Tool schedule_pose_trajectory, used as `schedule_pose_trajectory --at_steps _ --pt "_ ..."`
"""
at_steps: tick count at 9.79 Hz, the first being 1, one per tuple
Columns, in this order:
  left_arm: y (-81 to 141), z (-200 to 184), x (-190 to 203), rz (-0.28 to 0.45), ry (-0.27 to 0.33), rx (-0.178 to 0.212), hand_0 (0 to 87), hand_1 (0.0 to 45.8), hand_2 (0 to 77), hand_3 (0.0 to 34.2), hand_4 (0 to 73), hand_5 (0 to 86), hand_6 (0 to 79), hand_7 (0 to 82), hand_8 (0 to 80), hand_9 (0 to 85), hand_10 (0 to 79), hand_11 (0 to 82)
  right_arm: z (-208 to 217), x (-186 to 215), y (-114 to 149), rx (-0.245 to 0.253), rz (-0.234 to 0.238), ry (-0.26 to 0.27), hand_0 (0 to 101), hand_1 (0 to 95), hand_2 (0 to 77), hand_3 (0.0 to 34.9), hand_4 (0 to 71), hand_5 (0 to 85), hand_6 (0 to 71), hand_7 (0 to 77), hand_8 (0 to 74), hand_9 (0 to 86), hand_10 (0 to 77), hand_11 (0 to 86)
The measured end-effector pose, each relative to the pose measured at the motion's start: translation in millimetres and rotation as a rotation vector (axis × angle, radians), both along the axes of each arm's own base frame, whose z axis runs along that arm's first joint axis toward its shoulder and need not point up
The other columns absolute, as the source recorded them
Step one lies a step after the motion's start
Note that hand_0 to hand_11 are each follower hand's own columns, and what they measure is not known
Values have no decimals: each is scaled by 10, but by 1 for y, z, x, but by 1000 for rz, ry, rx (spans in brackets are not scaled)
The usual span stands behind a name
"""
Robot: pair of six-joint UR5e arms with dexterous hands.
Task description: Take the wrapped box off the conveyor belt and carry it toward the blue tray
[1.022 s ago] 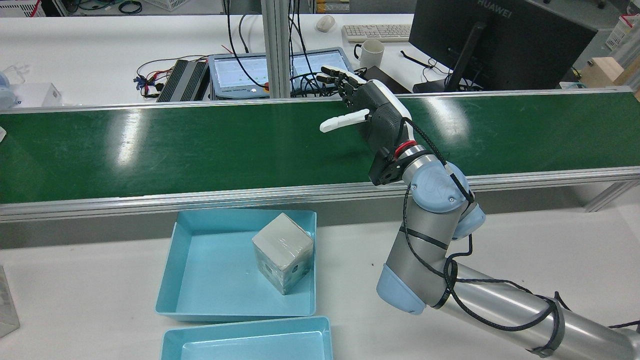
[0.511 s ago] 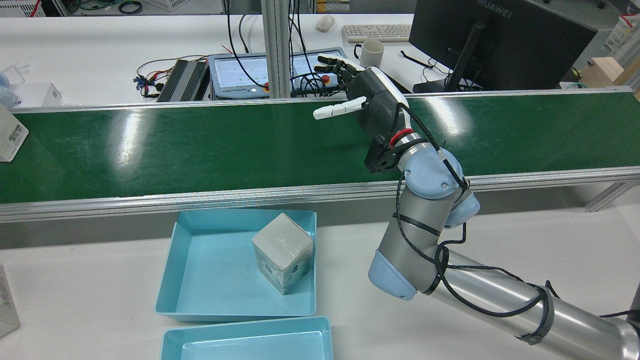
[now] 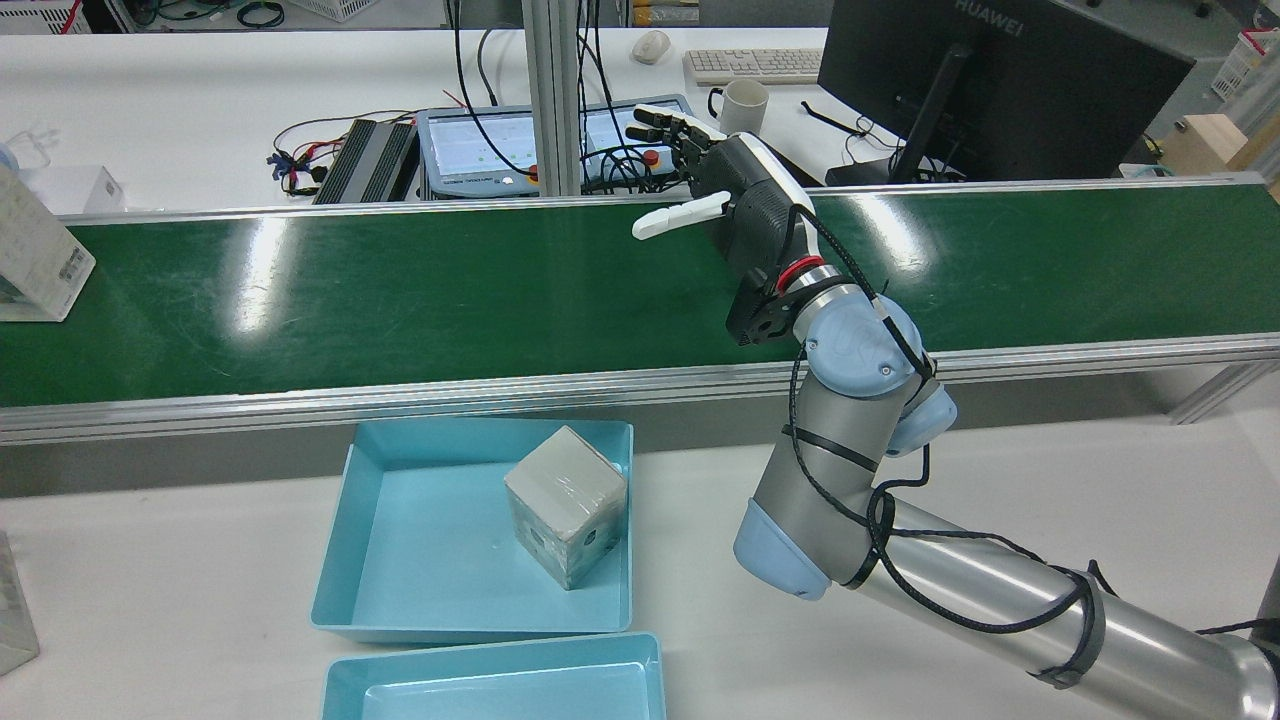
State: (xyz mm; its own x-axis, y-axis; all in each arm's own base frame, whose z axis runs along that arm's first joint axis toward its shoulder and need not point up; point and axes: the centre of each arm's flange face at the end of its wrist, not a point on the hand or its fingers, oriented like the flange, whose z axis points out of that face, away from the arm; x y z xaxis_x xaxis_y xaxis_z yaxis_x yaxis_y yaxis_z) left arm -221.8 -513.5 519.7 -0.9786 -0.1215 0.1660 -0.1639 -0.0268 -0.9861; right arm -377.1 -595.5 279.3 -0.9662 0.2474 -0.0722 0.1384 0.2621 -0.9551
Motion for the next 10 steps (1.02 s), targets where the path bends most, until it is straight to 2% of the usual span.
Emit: schedule_pose_trajectory --at_steps 2,10 --pt "0 0 0 0 0 0 0 0 11 0 0 11 5 5 5 5 0 5 0 -1 0 0 -1 0 489 104 16 0 147 175 98 251 27 44 0 11" --pt "0 0 0 0 0 0 0 0 5 0 0 11 5 5 11 5 5 5 2 -3 2 -2 -5 2 478 115 16 0 153 175 98 251 27 54 0 11"
